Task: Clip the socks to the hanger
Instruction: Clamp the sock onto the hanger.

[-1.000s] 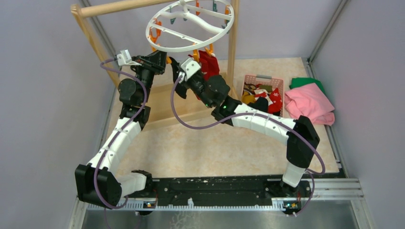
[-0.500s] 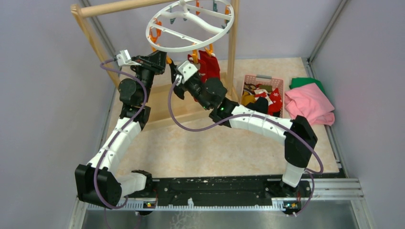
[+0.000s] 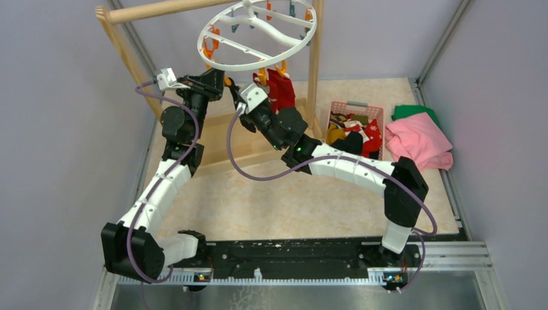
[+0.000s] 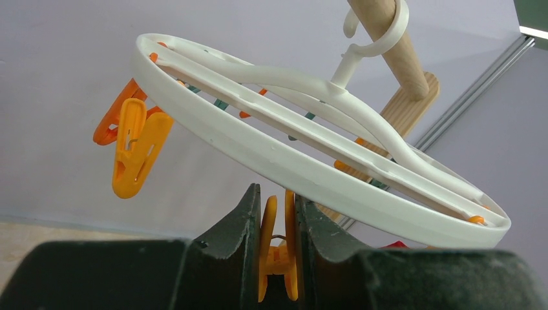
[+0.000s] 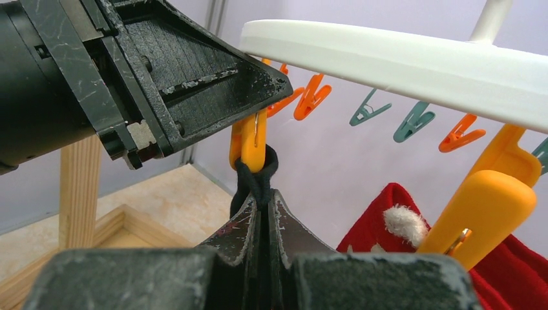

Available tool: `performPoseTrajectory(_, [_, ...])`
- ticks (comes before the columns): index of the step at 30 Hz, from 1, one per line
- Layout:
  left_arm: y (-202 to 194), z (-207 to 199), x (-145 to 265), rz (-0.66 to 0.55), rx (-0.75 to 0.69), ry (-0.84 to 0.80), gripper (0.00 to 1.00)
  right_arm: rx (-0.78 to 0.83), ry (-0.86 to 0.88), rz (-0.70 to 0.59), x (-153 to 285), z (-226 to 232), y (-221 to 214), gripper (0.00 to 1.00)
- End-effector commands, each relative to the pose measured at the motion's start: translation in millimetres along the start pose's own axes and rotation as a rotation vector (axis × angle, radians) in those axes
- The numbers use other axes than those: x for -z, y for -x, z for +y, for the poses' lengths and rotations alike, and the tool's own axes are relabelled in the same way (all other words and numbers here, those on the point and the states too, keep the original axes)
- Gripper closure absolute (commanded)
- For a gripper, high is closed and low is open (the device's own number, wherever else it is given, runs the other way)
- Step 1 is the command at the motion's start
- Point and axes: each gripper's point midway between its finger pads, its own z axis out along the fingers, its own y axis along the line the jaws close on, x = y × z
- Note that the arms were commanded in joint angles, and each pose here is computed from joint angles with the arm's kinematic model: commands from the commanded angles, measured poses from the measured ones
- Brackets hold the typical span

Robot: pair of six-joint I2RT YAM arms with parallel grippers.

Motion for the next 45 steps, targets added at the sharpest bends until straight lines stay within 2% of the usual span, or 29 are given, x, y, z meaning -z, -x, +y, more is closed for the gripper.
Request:
performPoseTrajectory(1, [-18, 16, 6, 0.056, 0.038, 0.072, 1.0, -0.011, -0.026, -0.067, -4, 2, 20, 1.0])
performPoseTrajectory(19, [-22, 17, 4, 0.064, 0.034, 0.07, 1.0, -0.016, -0.109, -0.129, -6, -7, 41, 1.0])
performPoseTrajectory(45, [-25, 17, 5, 0.071, 0.031, 0.07, 0.99, 0.001, -0.082, -0.164, -7, 1, 52, 1.0])
